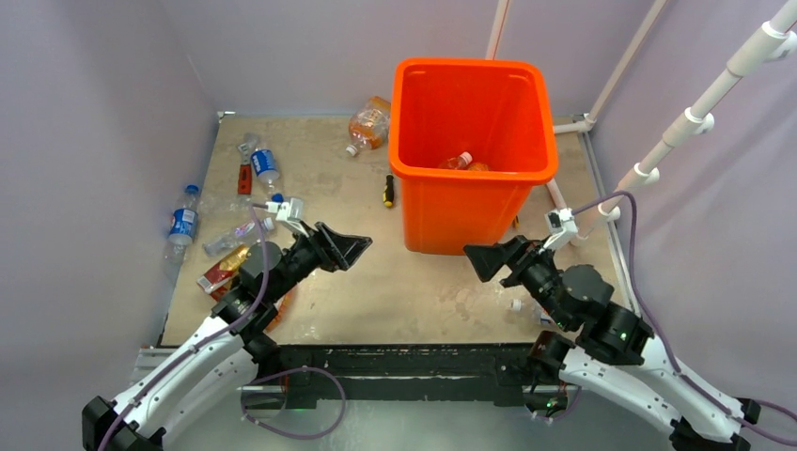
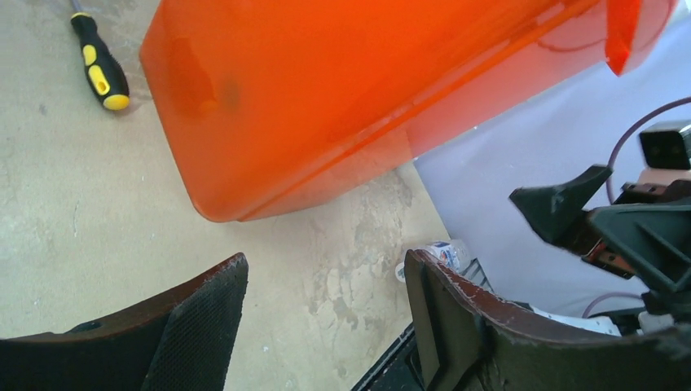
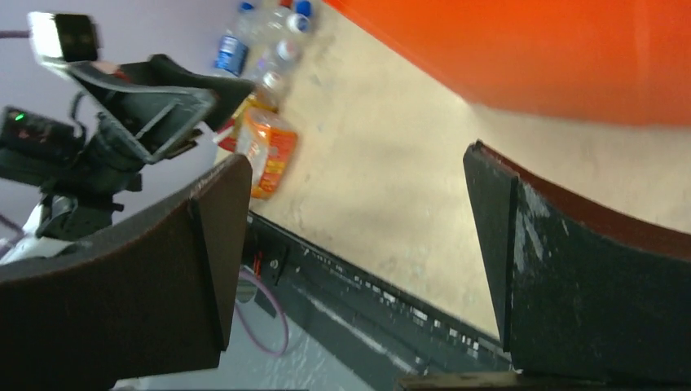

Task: Put the plastic bottles in the bin
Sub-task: Place the plastic bottle in the trash bin, then pick up the plastic bottle from the corner of the board.

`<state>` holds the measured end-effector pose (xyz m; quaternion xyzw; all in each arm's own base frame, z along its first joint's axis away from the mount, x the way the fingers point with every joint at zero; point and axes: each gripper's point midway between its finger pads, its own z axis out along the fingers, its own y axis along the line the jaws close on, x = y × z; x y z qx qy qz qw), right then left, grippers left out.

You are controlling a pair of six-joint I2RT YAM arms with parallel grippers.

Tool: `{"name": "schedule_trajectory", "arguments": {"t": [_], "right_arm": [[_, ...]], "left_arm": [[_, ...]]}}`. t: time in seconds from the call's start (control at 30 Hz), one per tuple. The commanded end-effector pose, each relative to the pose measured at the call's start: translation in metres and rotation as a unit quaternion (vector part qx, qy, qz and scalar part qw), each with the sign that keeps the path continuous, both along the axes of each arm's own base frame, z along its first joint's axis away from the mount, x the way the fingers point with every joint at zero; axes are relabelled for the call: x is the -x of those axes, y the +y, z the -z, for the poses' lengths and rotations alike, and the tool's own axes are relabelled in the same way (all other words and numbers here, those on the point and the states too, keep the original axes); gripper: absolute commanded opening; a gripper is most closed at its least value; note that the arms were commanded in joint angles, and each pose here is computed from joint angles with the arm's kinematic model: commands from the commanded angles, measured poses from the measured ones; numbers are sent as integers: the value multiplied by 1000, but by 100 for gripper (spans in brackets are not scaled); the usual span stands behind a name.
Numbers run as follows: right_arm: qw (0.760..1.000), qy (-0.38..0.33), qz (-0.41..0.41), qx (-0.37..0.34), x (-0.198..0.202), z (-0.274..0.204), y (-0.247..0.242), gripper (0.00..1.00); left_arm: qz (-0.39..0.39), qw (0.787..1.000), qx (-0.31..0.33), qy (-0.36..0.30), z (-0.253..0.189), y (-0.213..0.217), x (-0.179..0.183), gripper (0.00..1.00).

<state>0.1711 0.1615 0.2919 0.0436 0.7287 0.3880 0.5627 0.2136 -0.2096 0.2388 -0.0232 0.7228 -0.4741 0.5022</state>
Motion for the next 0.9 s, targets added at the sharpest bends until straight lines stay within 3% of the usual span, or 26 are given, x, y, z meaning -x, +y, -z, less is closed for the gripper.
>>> {"name": "schedule_trajectory", "arguments": {"t": [0.0,0.2,0.5,0.63,0.7,0.87], "right_arm": [[990,88,100,-44,-13,31,-21,98],[956,191,221,-18,-16,83,-52,99],[950,214,223,-34,-18,104,-42,99],[946,217,235,-42,-19,109,-45,99],[950,207,228,-52,-20,110,-44,99],[965,171,184,-70,-20,104,-33,99]], "left_arm": [[-27,999,25,1,-8,3,-8,70],[-42,999,14,27,9,5,-13,71],[-132,989,-17,68,28,33,-27,72],[-221,972,-38,74,25,65,-38,72],[-275,958,-51,66,16,83,-47,77],[-325,926,-162,102,32,92,-100,85]]}}
